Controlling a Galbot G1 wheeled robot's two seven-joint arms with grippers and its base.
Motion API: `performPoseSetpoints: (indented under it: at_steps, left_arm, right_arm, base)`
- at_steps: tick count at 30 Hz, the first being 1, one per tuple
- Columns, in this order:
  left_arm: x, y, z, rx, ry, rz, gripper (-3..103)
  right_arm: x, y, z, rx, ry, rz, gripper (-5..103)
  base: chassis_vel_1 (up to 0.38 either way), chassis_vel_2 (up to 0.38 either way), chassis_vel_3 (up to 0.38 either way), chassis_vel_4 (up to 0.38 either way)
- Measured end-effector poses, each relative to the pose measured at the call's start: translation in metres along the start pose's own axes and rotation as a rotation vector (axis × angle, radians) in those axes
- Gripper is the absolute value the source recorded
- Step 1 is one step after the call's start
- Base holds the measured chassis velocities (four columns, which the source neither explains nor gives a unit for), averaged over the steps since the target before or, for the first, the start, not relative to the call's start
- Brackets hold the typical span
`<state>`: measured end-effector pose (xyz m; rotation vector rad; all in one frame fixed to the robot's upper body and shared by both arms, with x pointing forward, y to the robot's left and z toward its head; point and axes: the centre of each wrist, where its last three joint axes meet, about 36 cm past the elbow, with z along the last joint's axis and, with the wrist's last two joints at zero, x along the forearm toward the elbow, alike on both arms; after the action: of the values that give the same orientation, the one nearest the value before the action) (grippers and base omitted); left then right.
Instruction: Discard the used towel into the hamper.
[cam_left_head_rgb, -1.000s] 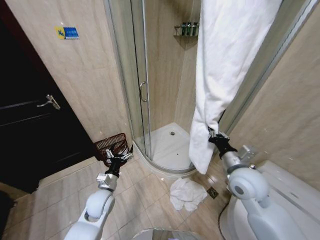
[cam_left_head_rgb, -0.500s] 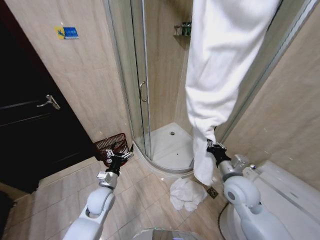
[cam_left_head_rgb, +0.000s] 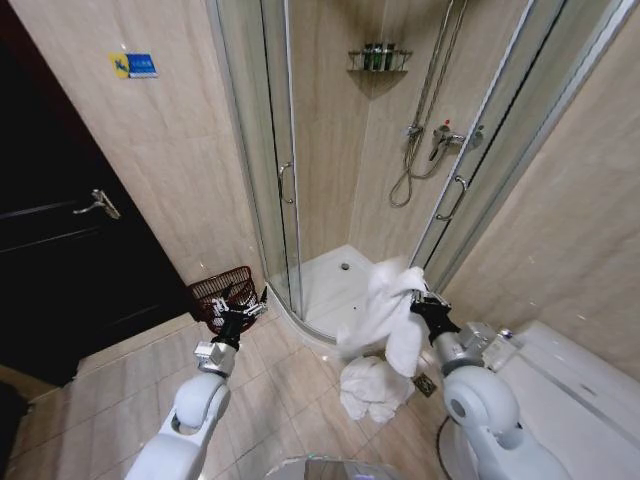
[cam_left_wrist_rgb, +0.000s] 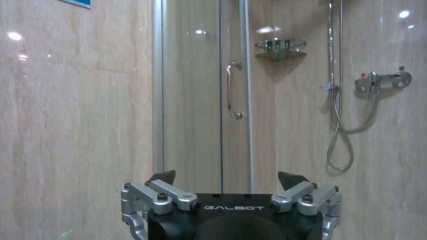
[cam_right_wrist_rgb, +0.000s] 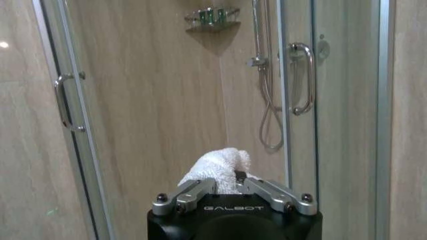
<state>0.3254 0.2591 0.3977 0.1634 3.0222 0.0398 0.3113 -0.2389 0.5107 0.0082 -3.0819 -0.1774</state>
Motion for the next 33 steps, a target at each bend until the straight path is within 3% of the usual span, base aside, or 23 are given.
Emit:
performPoseSetpoints:
  at_steps: [4,15,33]
  left_arm:
    - [0.0005,-0.0022,0.0008,0.004,0.002,0.003,100]
    - [0.0022,-0.0054,0.0008,0.008,0.002,0.006,100]
    - [0.0038,-0.0094,-0.0033,0.011,0.025,0.011,100]
  right_arm:
    - [0.0003,-0.0004,0.0008,0.009,-0.015,0.011,5]
    - [0.0095,0.0020,-0.0035,0.119,-0.098,0.023,5]
    - [0.0085,0.0028,-0.0031,0.120,-0.107,0.022,5]
  base:
    - [0.000,0.000,0.000,0.000]
    - [0.000,0.000,0.000,0.000]
    - [0.044,0.031,-0.029,-0.032]
